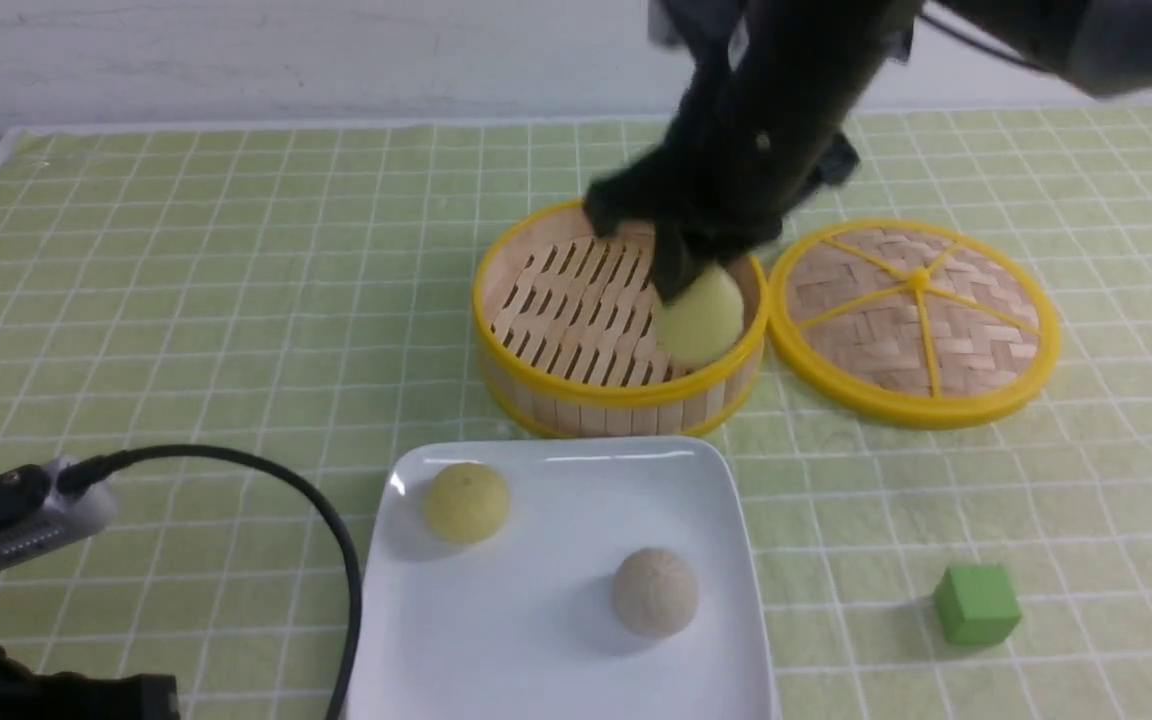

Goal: Put the steamed buns into the plate on the green tablecloth.

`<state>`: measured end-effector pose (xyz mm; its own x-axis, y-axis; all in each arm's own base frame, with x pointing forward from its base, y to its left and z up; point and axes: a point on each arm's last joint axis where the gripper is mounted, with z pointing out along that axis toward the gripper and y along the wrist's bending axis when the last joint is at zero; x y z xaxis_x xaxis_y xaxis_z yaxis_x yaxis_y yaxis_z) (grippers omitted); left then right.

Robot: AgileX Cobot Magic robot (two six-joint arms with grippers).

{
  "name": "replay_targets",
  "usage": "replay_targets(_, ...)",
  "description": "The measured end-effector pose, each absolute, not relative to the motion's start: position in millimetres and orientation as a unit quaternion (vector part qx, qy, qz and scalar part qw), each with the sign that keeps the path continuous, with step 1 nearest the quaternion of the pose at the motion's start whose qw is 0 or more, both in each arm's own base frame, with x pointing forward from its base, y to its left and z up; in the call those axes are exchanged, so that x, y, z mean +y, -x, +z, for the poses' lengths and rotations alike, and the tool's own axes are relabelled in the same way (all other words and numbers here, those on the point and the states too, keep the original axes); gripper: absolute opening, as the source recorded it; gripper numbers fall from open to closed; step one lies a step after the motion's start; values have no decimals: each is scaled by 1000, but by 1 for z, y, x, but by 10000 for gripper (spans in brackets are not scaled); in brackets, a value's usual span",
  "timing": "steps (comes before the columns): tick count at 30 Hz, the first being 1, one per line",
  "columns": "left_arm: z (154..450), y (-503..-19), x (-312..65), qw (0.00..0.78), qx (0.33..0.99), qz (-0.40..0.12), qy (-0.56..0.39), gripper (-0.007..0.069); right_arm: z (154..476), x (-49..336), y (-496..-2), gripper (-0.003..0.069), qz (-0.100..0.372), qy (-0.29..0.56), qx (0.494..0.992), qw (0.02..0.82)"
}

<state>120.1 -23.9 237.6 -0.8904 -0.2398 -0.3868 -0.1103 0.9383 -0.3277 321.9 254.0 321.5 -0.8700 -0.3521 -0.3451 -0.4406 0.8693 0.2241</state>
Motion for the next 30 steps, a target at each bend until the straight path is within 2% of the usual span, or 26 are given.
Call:
replay_targets(3,237,-120,-23,216,962,-145,88,64,273,274,-293,24,164,220,949,155)
replay_targets(4,237,-120,-23,216,962,-145,88,64,270,278,-292,24,170,222,945,168)
replay_targets(7,237,-120,-22,217,963,-137,84,69,225,295,-277,34,196,212,936,202)
replay_targets(10,237,-120,-22,218,963,-136,83,73,205,302,-275,59,206,202,932,219)
replay_targets(12,237,-121,-21,221,962,-134,83,73,196,304,-276,127,206,199,932,222)
replay_targets(16,237,-121,-21,224,962,-134,83,74,196,304,-276,338,202,201,934,216)
replay_targets(17,237,-121,-21,224,962,-134,83,74,196,304,-276,350,201,201,934,214)
replay_targets(18,237,-121,-21,225,962,-134,83,74,204,299,-276,447,189,207,940,194)
replay_targets(19,238,-121,-21,225,961,-134,83,74,216,295,-275,489,181,213,942,186)
replay_targets(22,238,-121,-21,226,961,-134,83,74,250,282,-275,526,160,229,943,180)
replay_targets(23,238,-121,-21,226,961,-134,83,74,287,264,-270,505,132,242,944,183)
replay_targets(25,238,-121,-21,226,961,-134,83,76,328,240,-259,425,100,250,943,198)
replay_targets(27,237,-122,-21,225,961,-134,84,76,363,212,-239,285,74,252,939,221)
replay_targets(28,237,-121,-21,225,961,-134,84,77,375,197,-226,188,70,252,936,234)
replay_targets(29,237,-121,-21,225,961,-134,84,78,382,192,-220,171,73,251,934,242)
replay_targets(30,237,-121,-21,225,961,-134,84,81,385,173,-201,78,73,250,934,245)
